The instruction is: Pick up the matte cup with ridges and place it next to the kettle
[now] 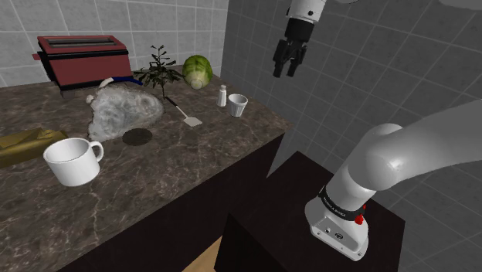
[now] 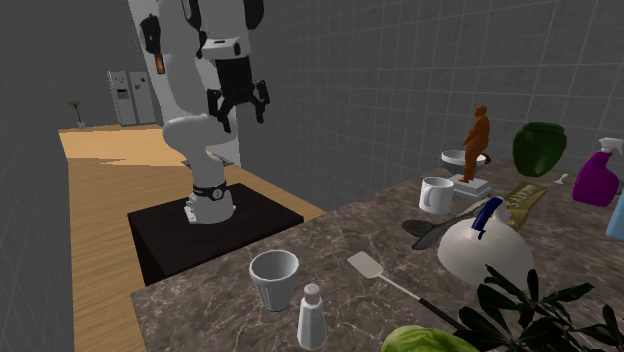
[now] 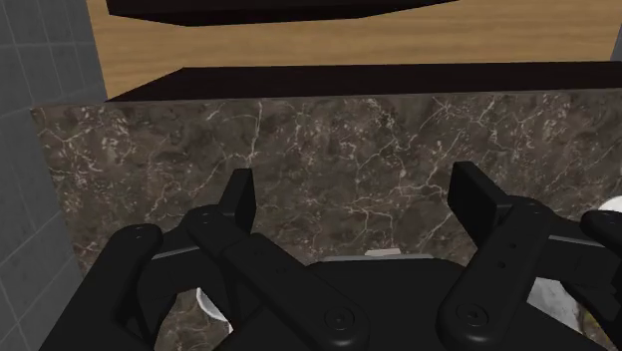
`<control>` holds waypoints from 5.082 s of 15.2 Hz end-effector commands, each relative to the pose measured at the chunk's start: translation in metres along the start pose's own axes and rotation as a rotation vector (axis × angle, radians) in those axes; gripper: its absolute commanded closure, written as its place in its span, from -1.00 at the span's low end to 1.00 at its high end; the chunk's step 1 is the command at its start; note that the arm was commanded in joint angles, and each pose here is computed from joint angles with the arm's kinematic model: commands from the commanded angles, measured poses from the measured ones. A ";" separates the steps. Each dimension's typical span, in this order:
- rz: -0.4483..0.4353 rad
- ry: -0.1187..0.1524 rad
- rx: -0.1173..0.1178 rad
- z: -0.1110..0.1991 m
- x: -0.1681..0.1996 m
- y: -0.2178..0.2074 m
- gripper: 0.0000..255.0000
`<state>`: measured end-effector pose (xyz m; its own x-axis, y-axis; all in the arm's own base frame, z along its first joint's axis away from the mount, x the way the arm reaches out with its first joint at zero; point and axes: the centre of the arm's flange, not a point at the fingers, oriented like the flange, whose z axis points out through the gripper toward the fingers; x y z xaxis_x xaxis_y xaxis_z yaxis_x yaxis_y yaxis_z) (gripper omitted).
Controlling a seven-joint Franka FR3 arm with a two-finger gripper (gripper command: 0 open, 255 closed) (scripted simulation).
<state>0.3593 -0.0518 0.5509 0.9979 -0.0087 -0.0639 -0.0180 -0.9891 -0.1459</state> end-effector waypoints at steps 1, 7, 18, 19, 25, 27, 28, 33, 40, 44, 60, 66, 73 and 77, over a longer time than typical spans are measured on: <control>0.010 0.002 0.006 0.014 0.018 0.014 -1.00; 0.039 0.005 0.026 0.053 0.076 0.053 -1.00; 0.091 0.011 0.062 0.125 0.179 0.128 -1.00; 0.096 0.012 0.066 0.132 0.188 0.135 -1.00; 0.125 0.015 0.085 0.173 0.243 0.177 -1.00; 0.128 0.015 0.088 0.183 0.250 0.182 -1.00; 0.128 0.015 0.088 0.188 0.250 0.182 -1.00; 0.128 0.015 0.088 0.215 0.251 0.180 -1.00; 0.128 0.015 0.088 0.218 0.251 0.179 -1.00; 0.128 0.015 0.088 0.218 0.251 0.179 1.00; 0.128 0.015 0.088 0.171 0.248 0.172 1.00; 0.128 0.015 0.088 0.140 0.246 0.168 1.00; 0.128 0.015 0.088 0.103 0.244 0.162 1.00; 0.128 0.015 0.088 0.082 0.242 0.159 1.00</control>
<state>0.5925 -0.1989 0.4249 0.9879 -0.1374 -0.0725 -0.1503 -0.9631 -0.2234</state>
